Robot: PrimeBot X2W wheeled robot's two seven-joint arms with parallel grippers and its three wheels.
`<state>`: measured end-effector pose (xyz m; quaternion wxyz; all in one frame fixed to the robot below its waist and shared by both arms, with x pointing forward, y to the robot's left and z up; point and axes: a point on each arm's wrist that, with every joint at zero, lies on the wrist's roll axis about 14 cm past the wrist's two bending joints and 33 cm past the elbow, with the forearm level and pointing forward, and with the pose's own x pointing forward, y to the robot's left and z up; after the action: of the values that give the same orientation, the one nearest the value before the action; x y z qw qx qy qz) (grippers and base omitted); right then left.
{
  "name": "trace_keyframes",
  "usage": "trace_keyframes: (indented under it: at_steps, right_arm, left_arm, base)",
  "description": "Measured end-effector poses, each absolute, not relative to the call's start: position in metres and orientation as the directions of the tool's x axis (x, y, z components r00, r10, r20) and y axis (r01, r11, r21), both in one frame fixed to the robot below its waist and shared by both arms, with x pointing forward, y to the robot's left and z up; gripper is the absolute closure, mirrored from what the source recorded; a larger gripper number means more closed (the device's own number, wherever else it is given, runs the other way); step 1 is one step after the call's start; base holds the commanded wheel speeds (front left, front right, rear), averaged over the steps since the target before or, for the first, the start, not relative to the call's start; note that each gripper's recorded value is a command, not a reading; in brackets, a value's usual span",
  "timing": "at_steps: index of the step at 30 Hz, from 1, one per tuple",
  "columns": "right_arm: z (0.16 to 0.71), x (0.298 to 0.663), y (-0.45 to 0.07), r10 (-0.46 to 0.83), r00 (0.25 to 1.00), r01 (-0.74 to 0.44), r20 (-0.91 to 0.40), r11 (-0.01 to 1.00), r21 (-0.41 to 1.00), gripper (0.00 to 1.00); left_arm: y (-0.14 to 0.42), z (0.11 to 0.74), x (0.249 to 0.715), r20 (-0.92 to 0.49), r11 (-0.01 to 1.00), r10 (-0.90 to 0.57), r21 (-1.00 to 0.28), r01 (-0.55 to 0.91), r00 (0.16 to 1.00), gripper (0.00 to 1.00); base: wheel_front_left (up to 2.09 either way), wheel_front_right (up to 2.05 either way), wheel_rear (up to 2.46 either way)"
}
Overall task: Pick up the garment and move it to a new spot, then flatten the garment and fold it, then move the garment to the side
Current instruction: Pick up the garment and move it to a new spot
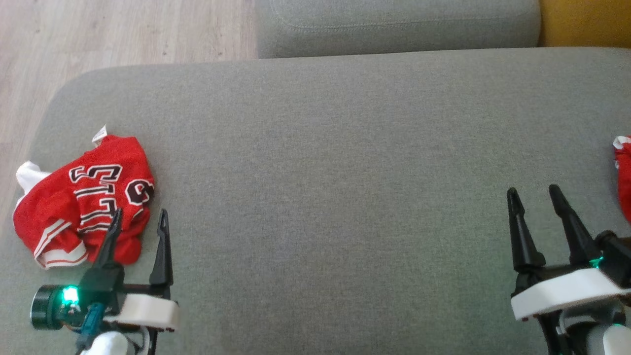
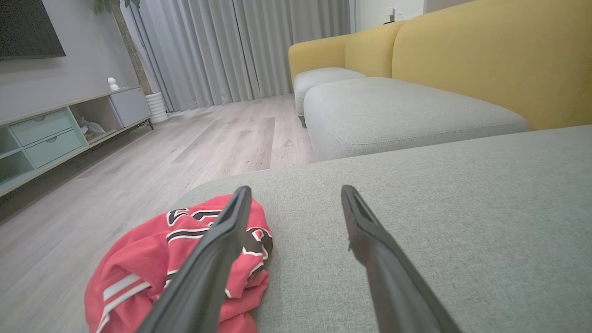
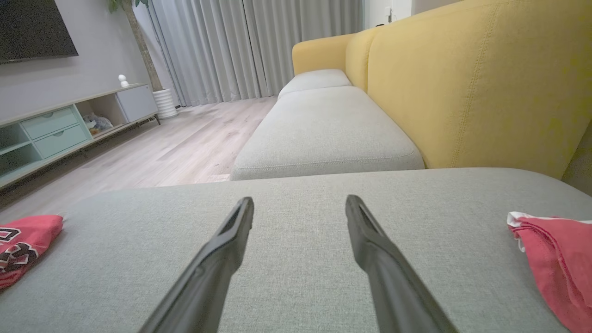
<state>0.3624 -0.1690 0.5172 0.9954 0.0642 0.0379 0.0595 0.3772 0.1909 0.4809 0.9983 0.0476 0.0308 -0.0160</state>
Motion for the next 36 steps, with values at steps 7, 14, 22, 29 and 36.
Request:
trace_keyframes:
  at_steps: [7,14,22,29,36]
  right_arm:
    - [0.517,0.355,-0.166,0.129,0.988,-0.117,-0.081,0.984,0.134,0.00]
    - [0.512,0.347,-0.165,0.128,0.987,-0.113,-0.099,0.983,0.142,0.00]
    - [0.513,0.347,-0.164,0.127,0.987,-0.111,-0.098,0.983,0.147,0.00]
    - [0.512,0.348,-0.162,0.134,0.986,-0.118,-0.101,0.982,0.148,0.00]
    - [0.516,0.359,-0.143,0.198,0.976,-0.186,-0.090,0.974,0.125,0.00]
  left_arm:
    - [0.192,0.479,0.372,-0.070,0.996,-0.042,0.070,0.047,0.997,0.00]
    - [0.191,0.477,0.372,-0.074,0.997,-0.047,0.054,0.051,0.996,0.00]
    - [0.192,0.475,0.371,-0.080,0.998,-0.044,0.049,0.048,0.996,0.00]
    - [0.194,0.473,0.370,-0.087,0.998,-0.035,0.050,0.039,0.996,0.00]
    - [0.208,0.471,0.365,-0.089,0.999,0.019,0.032,-0.016,0.996,0.00]
  base:
    - [0.00,0.00,0.00]
    - [0.00,0.00,0.00]
    - [0.00,0.00,0.00]
    - [0.00,0.00,0.00]
    - [0.00,0.00,0.00]
